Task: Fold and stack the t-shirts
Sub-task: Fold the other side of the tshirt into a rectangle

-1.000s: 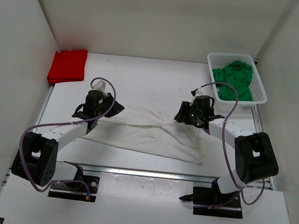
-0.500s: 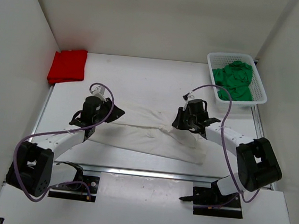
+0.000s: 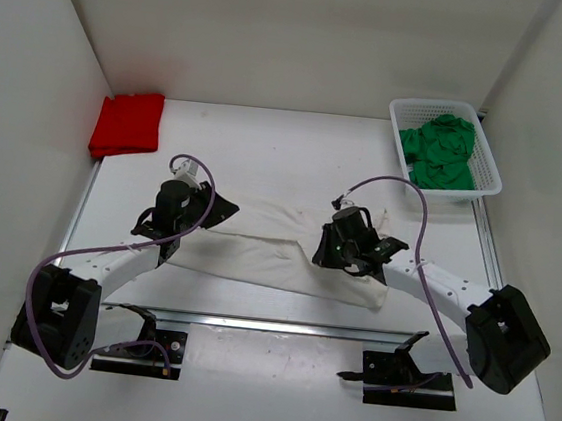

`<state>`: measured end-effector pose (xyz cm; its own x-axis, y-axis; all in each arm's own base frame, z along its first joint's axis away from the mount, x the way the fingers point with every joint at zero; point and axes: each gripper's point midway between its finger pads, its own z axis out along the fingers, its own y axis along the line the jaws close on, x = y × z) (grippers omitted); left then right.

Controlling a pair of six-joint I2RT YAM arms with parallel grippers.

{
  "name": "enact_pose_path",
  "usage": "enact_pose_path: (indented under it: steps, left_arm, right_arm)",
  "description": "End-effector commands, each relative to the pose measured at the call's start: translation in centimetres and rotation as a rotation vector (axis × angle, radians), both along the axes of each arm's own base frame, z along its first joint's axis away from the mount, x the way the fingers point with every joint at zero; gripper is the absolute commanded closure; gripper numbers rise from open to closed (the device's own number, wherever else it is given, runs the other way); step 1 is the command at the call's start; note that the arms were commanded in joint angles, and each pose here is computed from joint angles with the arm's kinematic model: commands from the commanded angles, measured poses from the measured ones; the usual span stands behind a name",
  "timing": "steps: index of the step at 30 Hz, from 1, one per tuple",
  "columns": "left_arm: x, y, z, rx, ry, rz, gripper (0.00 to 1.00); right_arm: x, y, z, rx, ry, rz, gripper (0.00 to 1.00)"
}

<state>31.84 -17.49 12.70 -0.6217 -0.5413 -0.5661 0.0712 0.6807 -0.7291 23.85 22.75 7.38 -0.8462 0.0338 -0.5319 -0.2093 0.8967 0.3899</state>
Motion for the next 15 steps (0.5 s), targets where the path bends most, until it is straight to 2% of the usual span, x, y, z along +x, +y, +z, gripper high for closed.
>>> enact_pose_path:
  steps: [1,7,10,13,15]
  left_arm:
    - [0.1,-0.9,1.6,-0.036,-0.042,-0.028,0.73]
    - [0.2,-1.2,2.2,-0.059,-0.051,-0.037,0.73]
    - [0.4,-1.3,2.6,-0.06,-0.059,-0.036,0.73]
    - [0.4,-1.8,2.4,-0.05,-0.062,-0.042,0.72]
    - [0.2,-2.4,1.8,-0.041,-0.049,-0.05,0.72]
  right_arm:
    - [-1.6,0.5,-0.5,0.056,0.048,-0.059,1.0]
    - [-2.9,2.1,-0.3,0.125,0.058,-0.061,1.0]
    - [-3.1,3.0,0.7,0.141,0.046,-0.024,0.84]
    - [-2.7,1.9,1.8,0.114,0.012,-0.015,0.59]
    - [-1.4,-0.3,2.7,0.104,-0.026,-0.068,0.58]
